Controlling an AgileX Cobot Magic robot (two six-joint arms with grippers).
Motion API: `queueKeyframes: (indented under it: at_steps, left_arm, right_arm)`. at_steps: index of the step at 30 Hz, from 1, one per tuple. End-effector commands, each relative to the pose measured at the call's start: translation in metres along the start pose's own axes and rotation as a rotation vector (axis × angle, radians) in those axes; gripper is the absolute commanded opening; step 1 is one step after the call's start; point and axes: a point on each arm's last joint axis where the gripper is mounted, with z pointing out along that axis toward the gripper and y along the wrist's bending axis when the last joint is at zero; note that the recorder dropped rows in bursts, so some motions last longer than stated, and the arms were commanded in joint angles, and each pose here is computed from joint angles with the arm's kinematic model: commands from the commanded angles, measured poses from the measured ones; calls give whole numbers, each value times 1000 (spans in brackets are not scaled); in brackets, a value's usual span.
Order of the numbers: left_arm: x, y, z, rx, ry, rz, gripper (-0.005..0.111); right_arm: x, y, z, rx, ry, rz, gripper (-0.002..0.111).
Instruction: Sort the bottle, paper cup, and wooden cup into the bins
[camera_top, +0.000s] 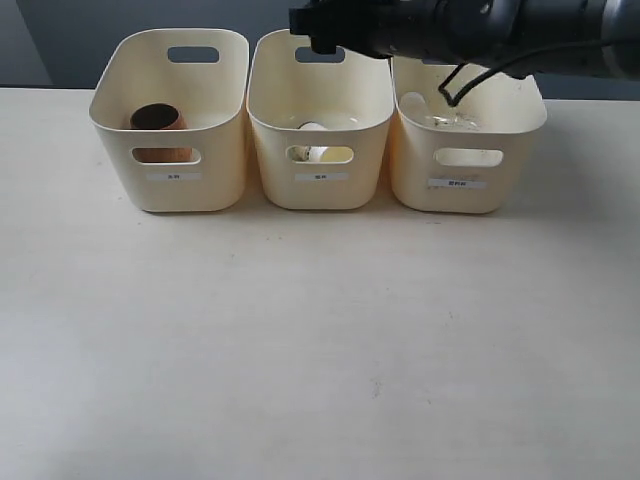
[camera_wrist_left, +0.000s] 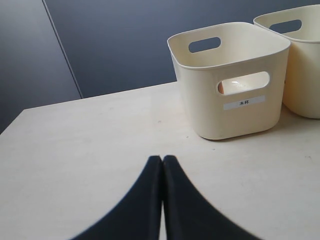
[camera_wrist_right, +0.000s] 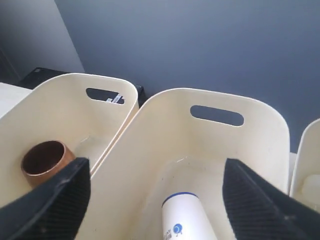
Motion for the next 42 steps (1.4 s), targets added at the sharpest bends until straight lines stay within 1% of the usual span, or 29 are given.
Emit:
queueKeyframes:
  at_steps: [1,4,5,10,12,14,17,19,25,29,34,39,42]
  left_arm:
    - [0,0,0,3,-5,-3,0]
    - [0,0,0,3,-5,-3,0]
    - [0,0,0,3,-5,-3,0]
    - [0,0,0,3,-5,-3,0]
    - [0,0,0,3,-5,-3,0]
    - [0,0,0,3,-5,-3,0]
    - [0,0,0,3,-5,-3,0]
    - [0,0,0,3,-5,-3,0]
    - [0,0,0,3,-5,-3,0]
    - [0,0,0,3,-5,-3,0]
    - [0,0,0,3,-5,-3,0]
    - [0,0,0,3,-5,-3,0]
    - [0,0,0,3,-5,-3,0]
  right_arm:
    - [-16,-4,-29,12,-60,-64,70]
    - [-13,-8,-50,41,-119,-76,70]
    - [-15,-10,-61,60,-168,-83,70]
    - [0,-21,-108,140,-305,-97,70]
    - [10,-26,-130,173,-357,-95,70]
    - [23,-32,-150,213,-397,-70,70]
    - [36,-42,-181,274,-461,13,70]
    - [44,-45,-198,286,-475,48,70]
    - [71,-50,-244,278,-519,94,70]
    - [91,-56,-273,282,-571,164,70]
    - [119,-63,-305,257,-653,291,70]
    - [141,-59,-322,134,-678,377,70]
    - [151,-54,-329,63,-678,331,70]
